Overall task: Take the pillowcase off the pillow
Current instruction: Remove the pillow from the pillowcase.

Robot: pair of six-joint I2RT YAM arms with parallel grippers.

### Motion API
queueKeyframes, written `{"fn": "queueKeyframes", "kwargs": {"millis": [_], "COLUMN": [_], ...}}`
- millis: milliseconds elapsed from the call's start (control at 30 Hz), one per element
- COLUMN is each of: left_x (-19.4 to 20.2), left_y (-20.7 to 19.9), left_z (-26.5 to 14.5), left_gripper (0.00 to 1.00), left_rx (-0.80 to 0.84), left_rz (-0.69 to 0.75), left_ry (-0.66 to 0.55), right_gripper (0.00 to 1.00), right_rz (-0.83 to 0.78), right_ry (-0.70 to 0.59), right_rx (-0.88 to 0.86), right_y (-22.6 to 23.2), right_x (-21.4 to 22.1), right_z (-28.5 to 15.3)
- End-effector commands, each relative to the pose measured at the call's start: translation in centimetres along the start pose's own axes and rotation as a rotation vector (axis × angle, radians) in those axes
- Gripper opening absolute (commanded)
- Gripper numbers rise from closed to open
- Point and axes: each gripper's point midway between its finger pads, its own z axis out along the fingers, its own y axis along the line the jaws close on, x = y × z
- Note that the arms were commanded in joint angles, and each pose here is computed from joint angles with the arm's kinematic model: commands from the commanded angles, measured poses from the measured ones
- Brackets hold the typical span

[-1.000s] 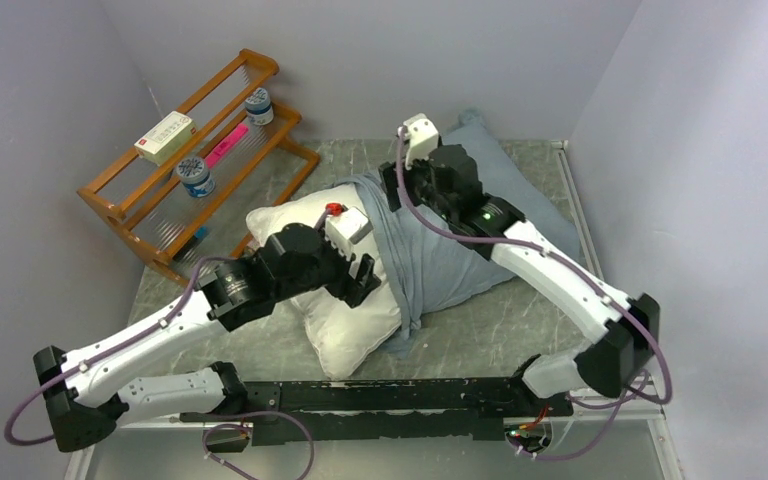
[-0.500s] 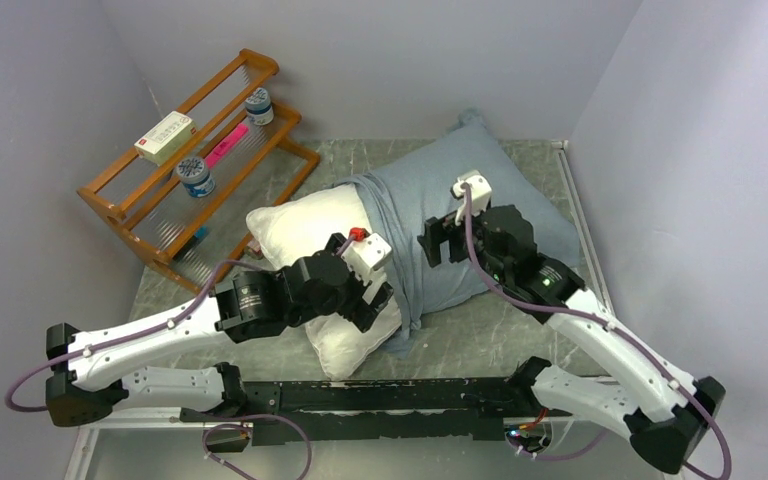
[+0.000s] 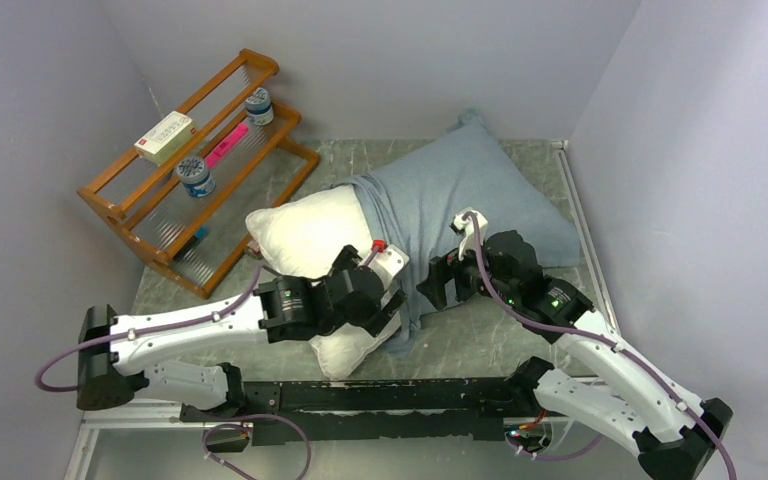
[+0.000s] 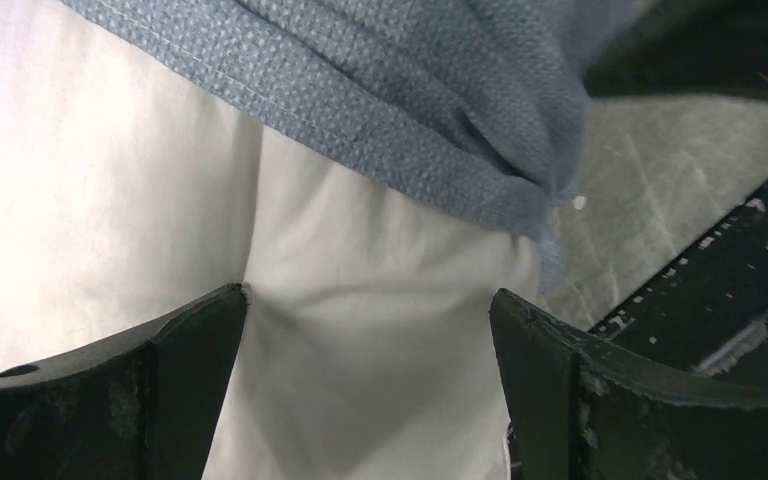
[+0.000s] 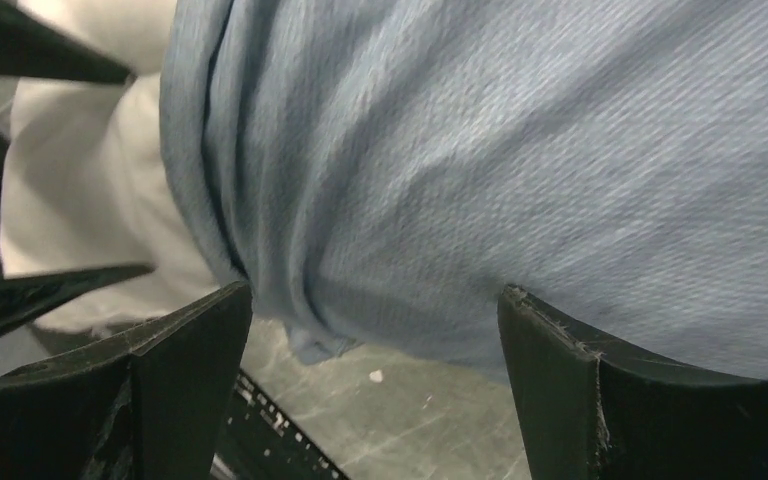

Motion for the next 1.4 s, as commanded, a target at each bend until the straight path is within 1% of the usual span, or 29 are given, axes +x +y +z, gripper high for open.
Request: {"fn": "queueKeyframes", "kwargs": {"millis": [0,100,167,233,333,433,500,667,700,767,867,933,1067,1233,1300,1333,1367], "left_x": [2.5,3.6,4.3,4.7,4.8,4.7,4.6,4.0,3.8,3.5,3.0,2.7,1.9,0.9,0.5,0.4,0.3], "left_y": [2.0,2.3,2.5,2.6,2.6,2.7,2.9,3.2,3.4,3.7,4.2,4.7,6.6,9.7,10.8,11.3,11.8], "left_z": [1.3,2.4,3.1,3.8,4.5,4.8,4.7,4.3,4.1,3.9,3.4,3.0,2.1,1.0,0.5,0.3,0.1], "left_gripper": [0.97,0.97,0.95,0.91,0.81,0.67,0.55,0.29,0.22,0.06,0.05,0.05,0.05,0.05,0.05,0.05,0.05], "left_rx": [-0.160,-0.190,-0.206,-0.208,-0.194,-0.188,-0.186,-0.174,-0.174,-0.178,-0.177,-0.188,-0.239,-0.293,-0.311,-0.320,-0.329], "left_rz": [-0.024,-0.032,-0.031,-0.033,-0.039,-0.046,-0.051,-0.064,-0.069,-0.080,-0.093,-0.097,-0.094,-0.105,-0.109,-0.111,-0.113], "left_ry": [0.059,0.066,0.079,0.090,0.093,0.088,0.082,0.057,0.049,0.035,0.015,0.007,-0.001,0.000,0.000,-0.002,-0.004], "right_gripper": [0.95,0.96,0.96,1.00,1.00,1.00,0.99,0.96,0.95,0.92,0.87,0.80,0.58,0.34,0.21,0.18,0.12], "right_rz": [0.037,0.038,0.035,0.049,0.076,0.099,0.108,0.122,0.121,0.119,0.103,0.084,0.041,0.003,-0.012,-0.017,-0.021], "right_ry": [0.033,0.059,0.087,0.110,0.103,0.089,0.095,0.098,0.096,0.085,0.074,0.072,0.054,0.036,0.036,0.031,0.029], "right_rx": [-0.135,-0.208,-0.279,-0.315,-0.317,-0.245,-0.195,-0.110,-0.100,-0.085,-0.070,-0.043,0.039,0.122,0.167,0.180,0.203], "right_y": [2.4,3.5,4.6,5.1,5.0,3.7,2.8,1.2,1.0,0.7,0.4,-0.1,-1.6,-3.0,-3.8,-4.0,-4.5], "right_x": [1.1,1.9,2.6,3.3,4.0,4.5,5.1,5.9,5.9,5.7,5.2,4.8,3.2,1.2,0.6,0.3,0.1], "right_z": [-0.3,0.0,0.3,0.9,2.0,3.1,3.8,5.4,5.7,6.2,7.0,7.4,7.8,7.9,7.7,7.6,7.5]}}
